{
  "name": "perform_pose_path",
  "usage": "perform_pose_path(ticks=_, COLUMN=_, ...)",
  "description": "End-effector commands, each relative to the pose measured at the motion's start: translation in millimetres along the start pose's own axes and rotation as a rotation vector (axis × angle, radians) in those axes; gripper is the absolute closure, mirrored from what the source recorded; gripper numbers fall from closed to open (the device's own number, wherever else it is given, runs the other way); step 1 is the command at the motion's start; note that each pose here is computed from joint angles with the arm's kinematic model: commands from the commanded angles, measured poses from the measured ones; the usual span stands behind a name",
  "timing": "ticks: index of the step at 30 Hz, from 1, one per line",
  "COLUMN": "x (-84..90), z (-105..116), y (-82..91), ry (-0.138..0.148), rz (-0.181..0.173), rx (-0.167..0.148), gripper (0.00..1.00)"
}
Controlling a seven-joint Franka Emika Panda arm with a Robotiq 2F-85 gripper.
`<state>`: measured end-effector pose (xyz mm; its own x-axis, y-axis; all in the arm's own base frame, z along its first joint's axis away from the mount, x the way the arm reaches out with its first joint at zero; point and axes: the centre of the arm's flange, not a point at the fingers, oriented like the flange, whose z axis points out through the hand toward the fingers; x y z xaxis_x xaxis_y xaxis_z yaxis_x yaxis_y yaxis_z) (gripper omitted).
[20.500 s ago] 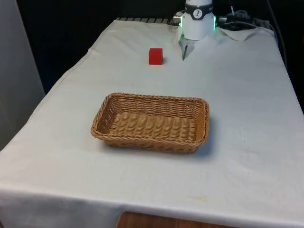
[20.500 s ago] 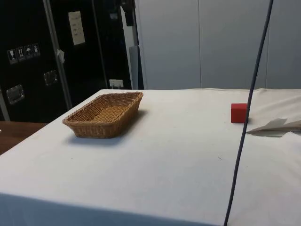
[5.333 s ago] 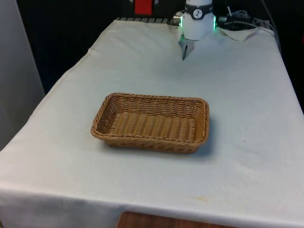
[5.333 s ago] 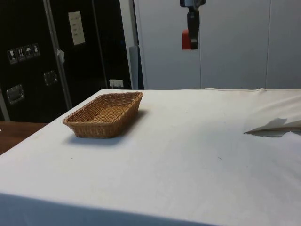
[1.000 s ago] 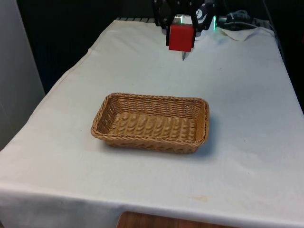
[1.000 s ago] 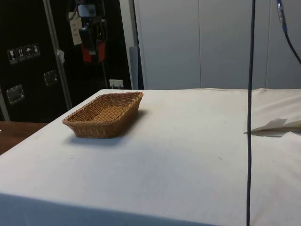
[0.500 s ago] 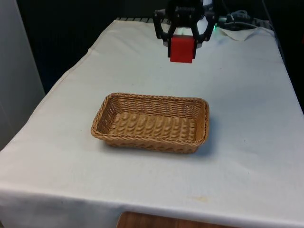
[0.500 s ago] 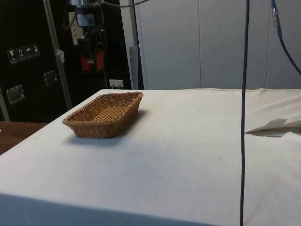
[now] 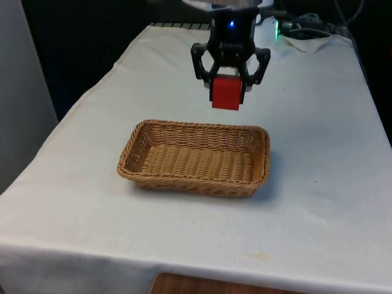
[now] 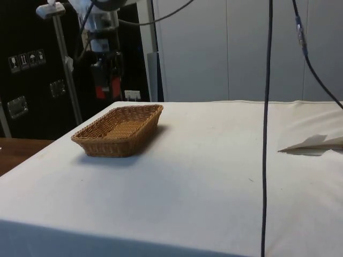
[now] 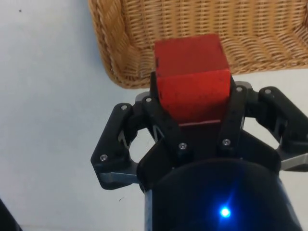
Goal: Pick up the cube and place it into the basket.
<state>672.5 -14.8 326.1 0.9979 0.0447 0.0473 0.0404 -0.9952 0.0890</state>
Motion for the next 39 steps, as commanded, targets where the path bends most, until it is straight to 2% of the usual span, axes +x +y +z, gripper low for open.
perform_pose_path(ticks=1, x=0.5, z=5.5, y=1.4, ry=0.002, rz=0.006, rx=0.004, gripper=0.97)
perform_pose_path(ticks=4, x=0.0, z=11.2, y=2.8, ry=-0.007, rz=0.005, rx=-0.005, gripper=0.97)
perform_pose_path(ticks=12, x=-0.5, z=43.8, y=9.3, ry=-0.006, rz=0.022, rx=-0.009, gripper=0.97)
perform_pose_path(ticks=13, x=-0.6, z=40.1, y=8.8, ry=-0.014, rz=0.017, rx=-0.012, gripper=0.97)
perform_pose_path(ticks=14, x=-0.6, z=48.1, y=9.6, ry=-0.005, rz=0.025, rx=-0.009, gripper=0.97)
perform_pose_path(ticks=21, x=0.3, z=76.7, y=9.4, ry=0.004, rz=0.042, rx=-0.02, gripper=0.97)
perform_pose_path(ticks=22, x=-0.2, z=78.0, y=9.2, ry=-0.002, rz=0.039, rx=-0.026, gripper=0.97)
perform_pose_path(ticks=24, x=1.2, z=85.8, y=8.8, ry=0.01, rz=0.048, rx=-0.024, gripper=0.97)
perform_pose_path(ticks=39, x=1.2, z=124.0, y=5.9, ry=0.019, rz=0.075, rx=-0.04, gripper=0.97)
